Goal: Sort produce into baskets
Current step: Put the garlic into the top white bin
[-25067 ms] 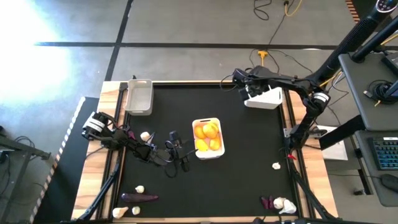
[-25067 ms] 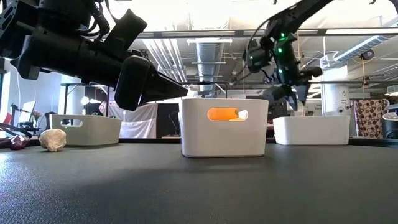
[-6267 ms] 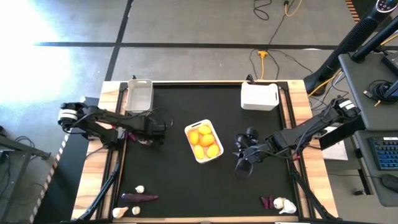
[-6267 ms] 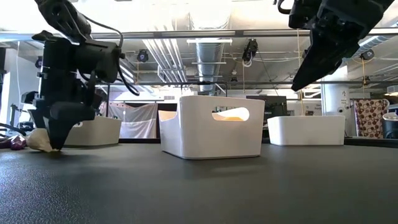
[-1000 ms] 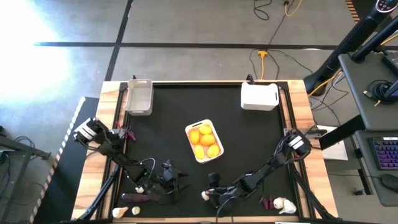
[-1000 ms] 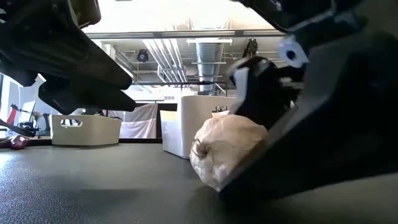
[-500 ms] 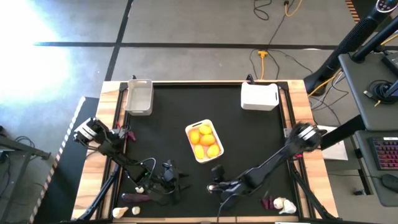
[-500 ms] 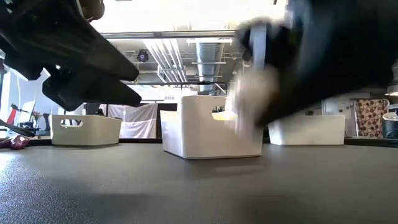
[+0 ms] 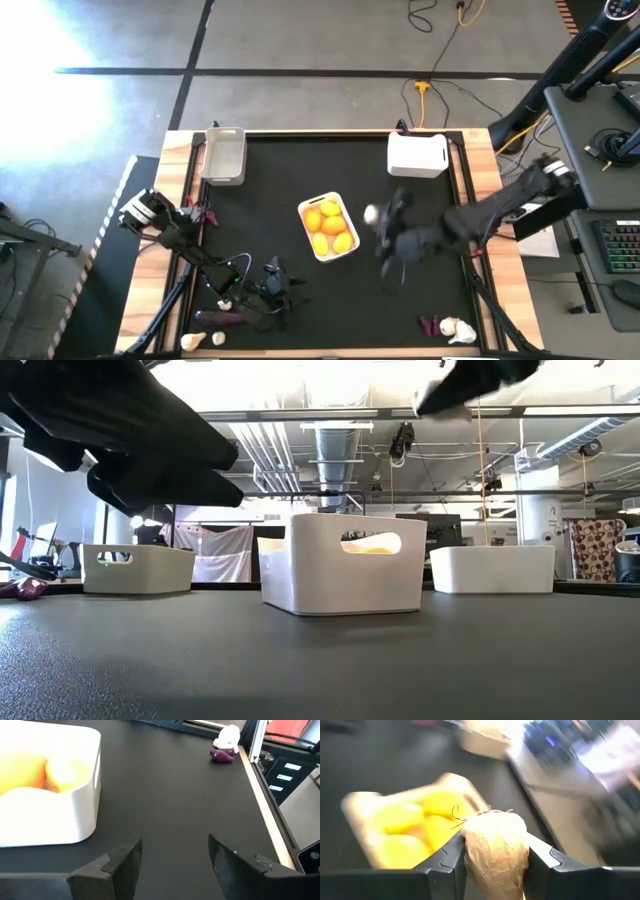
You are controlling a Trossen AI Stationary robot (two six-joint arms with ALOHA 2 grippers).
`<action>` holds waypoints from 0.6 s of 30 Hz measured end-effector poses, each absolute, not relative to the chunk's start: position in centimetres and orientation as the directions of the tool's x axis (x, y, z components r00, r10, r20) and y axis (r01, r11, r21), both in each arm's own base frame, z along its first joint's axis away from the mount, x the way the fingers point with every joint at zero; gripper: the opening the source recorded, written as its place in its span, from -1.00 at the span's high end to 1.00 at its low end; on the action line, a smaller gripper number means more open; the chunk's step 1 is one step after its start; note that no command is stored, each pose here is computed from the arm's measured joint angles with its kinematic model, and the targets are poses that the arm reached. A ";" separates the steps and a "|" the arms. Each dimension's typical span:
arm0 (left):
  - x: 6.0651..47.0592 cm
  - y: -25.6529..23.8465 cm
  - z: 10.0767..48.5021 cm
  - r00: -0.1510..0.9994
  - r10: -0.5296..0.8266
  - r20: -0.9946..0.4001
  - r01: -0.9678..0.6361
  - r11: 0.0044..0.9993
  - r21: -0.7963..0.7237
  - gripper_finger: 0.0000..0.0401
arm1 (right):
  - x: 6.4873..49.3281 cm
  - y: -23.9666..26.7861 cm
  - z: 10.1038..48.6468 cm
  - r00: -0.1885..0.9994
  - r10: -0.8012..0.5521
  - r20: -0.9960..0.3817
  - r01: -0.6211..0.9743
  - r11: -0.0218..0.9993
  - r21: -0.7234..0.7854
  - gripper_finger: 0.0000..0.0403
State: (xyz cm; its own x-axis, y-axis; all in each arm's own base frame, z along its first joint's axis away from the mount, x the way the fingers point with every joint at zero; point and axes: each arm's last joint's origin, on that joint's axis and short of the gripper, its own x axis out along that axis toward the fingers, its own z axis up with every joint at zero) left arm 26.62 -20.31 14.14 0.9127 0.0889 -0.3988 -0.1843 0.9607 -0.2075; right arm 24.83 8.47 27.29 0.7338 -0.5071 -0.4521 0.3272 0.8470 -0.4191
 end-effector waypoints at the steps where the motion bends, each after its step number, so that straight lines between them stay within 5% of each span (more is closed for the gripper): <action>1: 26.6 -20.3 14.1 0.913 0.090 -0.399 -0.182 0.963 -0.199 -0.05 | 24.4 6.9 27.5 0.703 -0.547 -0.455 0.386 0.830 -0.402 0.39; 8: 26.8 -20.1 14.2 0.912 0.095 -0.399 -0.177 0.969 -0.174 -0.05 | 21.9 -5.0 27.1 0.357 -0.737 -0.574 0.721 0.608 -0.333 0.39; 18: 26.7 -20.1 14.0 0.907 0.098 -0.410 -0.176 0.972 -0.156 -0.05 | 18.5 -18.5 22.3 0.142 -0.579 -0.803 0.900 0.413 -0.139 0.37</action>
State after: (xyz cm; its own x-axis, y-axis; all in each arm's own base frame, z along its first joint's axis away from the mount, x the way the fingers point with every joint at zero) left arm 26.65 -20.09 14.02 0.9068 0.0985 -0.4099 -0.1763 0.9718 -0.1565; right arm 18.52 -18.49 22.26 0.1418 -0.5792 -0.8028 0.9002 0.4128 -0.1388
